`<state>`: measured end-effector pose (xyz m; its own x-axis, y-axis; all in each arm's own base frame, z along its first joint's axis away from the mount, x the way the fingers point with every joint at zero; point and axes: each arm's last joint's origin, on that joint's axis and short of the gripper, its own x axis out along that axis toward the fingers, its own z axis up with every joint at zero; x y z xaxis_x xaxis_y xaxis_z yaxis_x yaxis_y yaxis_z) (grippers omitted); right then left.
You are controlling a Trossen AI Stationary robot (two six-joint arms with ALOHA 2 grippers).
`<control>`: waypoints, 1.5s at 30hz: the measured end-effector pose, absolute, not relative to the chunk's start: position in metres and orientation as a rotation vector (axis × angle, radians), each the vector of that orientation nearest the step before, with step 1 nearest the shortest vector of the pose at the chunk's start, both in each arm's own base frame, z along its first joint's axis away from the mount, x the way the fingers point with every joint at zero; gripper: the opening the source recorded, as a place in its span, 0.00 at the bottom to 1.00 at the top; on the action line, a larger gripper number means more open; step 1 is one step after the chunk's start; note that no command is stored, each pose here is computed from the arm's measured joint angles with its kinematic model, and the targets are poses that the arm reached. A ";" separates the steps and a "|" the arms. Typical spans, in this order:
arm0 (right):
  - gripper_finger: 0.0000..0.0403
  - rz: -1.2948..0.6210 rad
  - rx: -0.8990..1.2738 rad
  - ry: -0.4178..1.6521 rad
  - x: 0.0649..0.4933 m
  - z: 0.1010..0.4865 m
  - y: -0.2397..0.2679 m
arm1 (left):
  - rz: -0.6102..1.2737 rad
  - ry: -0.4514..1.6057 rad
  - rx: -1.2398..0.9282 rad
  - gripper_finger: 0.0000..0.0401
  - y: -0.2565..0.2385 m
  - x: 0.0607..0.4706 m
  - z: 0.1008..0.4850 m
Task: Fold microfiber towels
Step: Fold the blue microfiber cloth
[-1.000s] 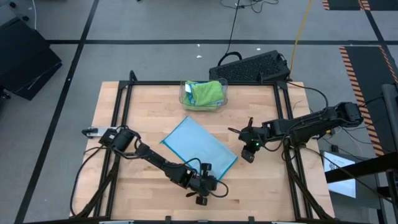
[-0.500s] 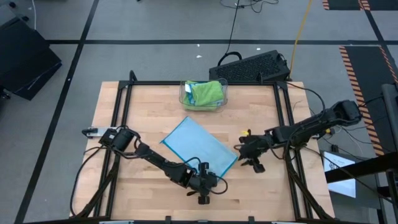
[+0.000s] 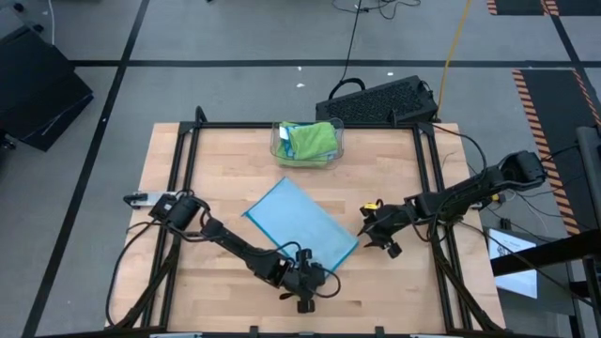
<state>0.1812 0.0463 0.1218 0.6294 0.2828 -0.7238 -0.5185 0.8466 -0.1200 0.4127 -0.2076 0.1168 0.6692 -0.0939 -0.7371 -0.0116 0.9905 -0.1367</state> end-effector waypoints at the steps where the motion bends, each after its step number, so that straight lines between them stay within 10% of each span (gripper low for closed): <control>1: 0.44 0.479 -0.355 0.752 0.181 0.121 0.046 | -0.048 0.841 -0.131 0.01 -0.208 0.412 0.118; 20: 0.41 0.615 -0.489 0.653 0.200 0.096 0.053 | 0.060 0.788 -0.134 0.01 -0.203 0.400 0.163; 29: 0.22 0.619 -0.473 0.671 0.204 0.085 0.053 | 0.074 0.803 -0.152 0.02 -0.202 0.398 0.164; 36: 0.02 0.584 -0.391 0.732 0.201 0.083 0.052 | 0.087 0.809 -0.172 0.01 -0.202 0.397 0.164; 45: 0.01 0.378 0.007 0.785 0.201 0.118 0.054 | 0.083 0.776 -0.228 0.01 -0.209 0.389 0.183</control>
